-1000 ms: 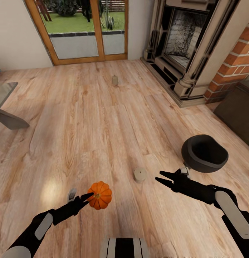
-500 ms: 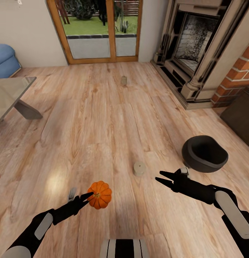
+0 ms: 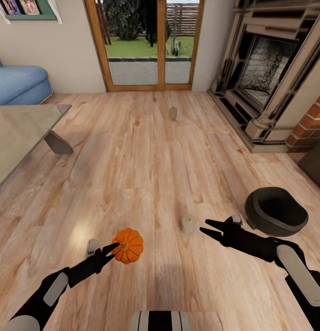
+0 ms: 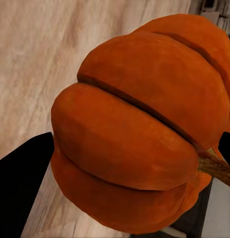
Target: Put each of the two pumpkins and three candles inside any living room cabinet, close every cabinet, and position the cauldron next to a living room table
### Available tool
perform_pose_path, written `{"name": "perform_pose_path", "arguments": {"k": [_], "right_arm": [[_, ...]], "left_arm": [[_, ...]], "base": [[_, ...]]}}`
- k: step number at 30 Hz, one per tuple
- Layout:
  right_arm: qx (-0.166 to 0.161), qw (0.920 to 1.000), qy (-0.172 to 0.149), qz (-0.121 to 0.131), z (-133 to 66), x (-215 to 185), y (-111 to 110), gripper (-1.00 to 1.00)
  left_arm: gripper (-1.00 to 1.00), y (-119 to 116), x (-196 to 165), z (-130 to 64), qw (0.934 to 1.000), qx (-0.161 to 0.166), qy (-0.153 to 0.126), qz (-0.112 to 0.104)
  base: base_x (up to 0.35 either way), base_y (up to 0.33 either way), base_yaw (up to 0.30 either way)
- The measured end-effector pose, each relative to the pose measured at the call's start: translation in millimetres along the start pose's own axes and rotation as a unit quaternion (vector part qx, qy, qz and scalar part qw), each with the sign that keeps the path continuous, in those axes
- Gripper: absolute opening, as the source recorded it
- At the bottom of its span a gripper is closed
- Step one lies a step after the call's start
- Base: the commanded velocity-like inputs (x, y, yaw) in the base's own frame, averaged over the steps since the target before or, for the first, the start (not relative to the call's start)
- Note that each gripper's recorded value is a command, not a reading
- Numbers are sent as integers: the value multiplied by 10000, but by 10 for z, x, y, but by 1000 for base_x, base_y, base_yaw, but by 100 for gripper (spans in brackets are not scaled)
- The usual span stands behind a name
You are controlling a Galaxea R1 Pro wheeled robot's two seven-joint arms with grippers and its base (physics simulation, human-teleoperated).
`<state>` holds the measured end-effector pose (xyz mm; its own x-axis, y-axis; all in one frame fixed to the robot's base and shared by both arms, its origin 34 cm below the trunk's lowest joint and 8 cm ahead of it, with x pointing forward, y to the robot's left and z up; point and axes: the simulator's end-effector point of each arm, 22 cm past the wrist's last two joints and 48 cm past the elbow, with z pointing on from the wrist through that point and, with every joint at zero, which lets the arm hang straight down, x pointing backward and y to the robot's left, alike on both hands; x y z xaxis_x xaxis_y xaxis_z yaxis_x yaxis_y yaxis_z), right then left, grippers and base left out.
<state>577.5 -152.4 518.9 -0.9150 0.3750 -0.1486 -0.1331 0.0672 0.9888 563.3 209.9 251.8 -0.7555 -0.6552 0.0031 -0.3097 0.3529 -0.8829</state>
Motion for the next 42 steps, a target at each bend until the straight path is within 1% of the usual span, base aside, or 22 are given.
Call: {"name": "perform_pose_path", "arguments": {"k": [5,14,29,42], "right_arm": [[-49,9999,-9,-120,-4,-14,132,100],[-118,9994,-22,-309,-12,-28,338,100],[-239,9980,-42,-589,-32,-36,658,100],[-346,9959,-60,-836,-57,-27,939,100]], "left_arm": [[-100,-130,-39,-20,9999,72,-33,97],[-100,-330,-43,-35,9995,166,-10,276],[-100,-651,-145,-119,9980,348,-124,516],[-100,-943,-206,-197,9959,533,-216,697]], "base": [[-149,0,194],[-320,-24,81],[-304,-122,259],[-30,-16,272]]}}
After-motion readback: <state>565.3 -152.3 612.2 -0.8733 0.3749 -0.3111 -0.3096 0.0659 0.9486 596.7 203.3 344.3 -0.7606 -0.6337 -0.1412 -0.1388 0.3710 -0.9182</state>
